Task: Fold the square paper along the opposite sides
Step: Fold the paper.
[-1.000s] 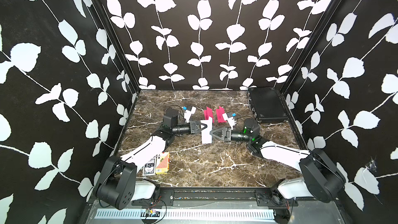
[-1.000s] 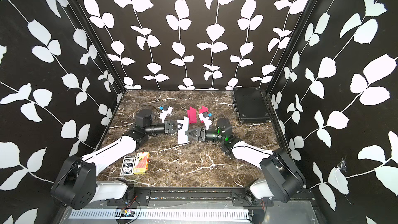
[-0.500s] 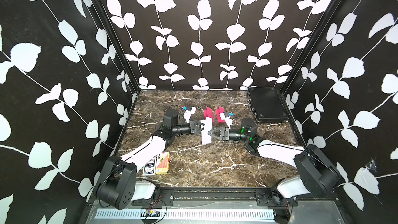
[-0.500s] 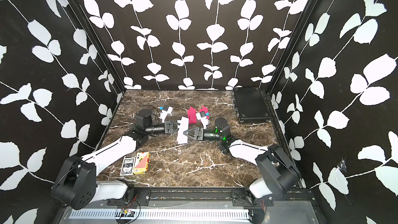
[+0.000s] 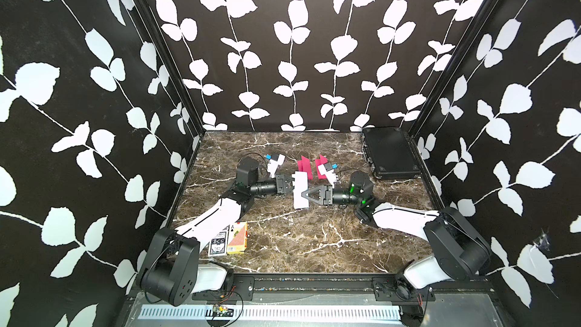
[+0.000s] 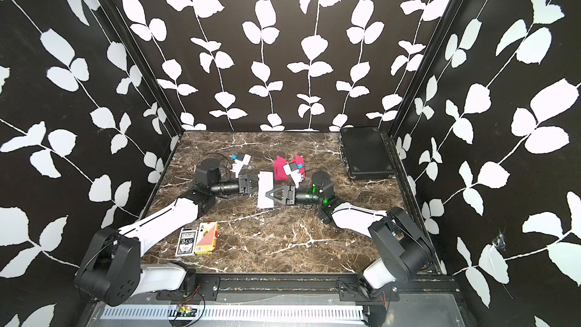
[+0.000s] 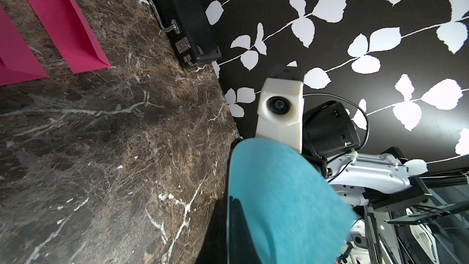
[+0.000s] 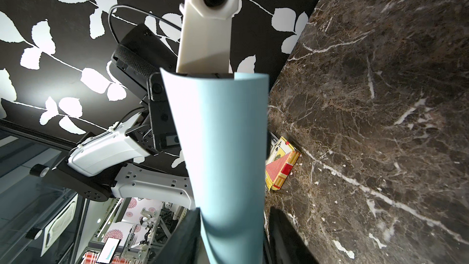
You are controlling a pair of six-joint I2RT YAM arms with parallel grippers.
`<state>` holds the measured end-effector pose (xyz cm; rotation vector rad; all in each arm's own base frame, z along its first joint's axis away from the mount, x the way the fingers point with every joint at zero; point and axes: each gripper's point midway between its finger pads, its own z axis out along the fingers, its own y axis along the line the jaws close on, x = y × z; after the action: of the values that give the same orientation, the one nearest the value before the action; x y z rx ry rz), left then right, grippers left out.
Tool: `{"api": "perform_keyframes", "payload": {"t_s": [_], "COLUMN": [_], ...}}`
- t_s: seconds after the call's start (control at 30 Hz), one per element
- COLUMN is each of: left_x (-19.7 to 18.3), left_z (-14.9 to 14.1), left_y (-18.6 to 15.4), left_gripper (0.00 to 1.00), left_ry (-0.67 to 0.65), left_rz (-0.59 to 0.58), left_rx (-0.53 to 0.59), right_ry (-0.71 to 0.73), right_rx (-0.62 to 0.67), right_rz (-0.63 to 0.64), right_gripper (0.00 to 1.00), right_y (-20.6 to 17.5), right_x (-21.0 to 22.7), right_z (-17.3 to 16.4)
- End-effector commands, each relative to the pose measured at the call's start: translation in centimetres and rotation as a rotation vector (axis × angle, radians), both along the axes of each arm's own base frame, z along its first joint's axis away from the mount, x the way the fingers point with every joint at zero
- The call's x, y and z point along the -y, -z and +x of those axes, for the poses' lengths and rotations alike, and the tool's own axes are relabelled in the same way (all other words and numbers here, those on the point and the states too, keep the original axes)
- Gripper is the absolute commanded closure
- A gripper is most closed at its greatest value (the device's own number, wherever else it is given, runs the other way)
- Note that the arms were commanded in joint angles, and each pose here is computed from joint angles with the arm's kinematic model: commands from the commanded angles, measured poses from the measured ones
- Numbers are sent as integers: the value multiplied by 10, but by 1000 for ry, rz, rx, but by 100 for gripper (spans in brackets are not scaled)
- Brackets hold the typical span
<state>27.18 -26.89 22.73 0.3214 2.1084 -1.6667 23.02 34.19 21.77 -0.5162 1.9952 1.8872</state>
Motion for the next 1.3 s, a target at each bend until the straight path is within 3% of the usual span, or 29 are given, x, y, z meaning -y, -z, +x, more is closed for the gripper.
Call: {"api": "perform_keyframes", "payload": {"t_s": [0.0, 0.9, 1.27], "left_x": [-1, -2, -2], "left_z": [-5, -5, -5], "left_y": [-13, -12, -10], "left_gripper": [100, 100, 100], "left_ry": [14, 15, 13], "left_rz": [-28, -24, -19], "left_rx": [50, 47, 47], "right_ry": [-25, -19, -36], "right_rx": [89, 84, 72], "right_rz": [62, 42, 37], "right_gripper": [63, 83, 80], "right_y": [-27, -22, -19], "right_x": [-6, -8, -8], "right_z": [0, 3, 1]}}
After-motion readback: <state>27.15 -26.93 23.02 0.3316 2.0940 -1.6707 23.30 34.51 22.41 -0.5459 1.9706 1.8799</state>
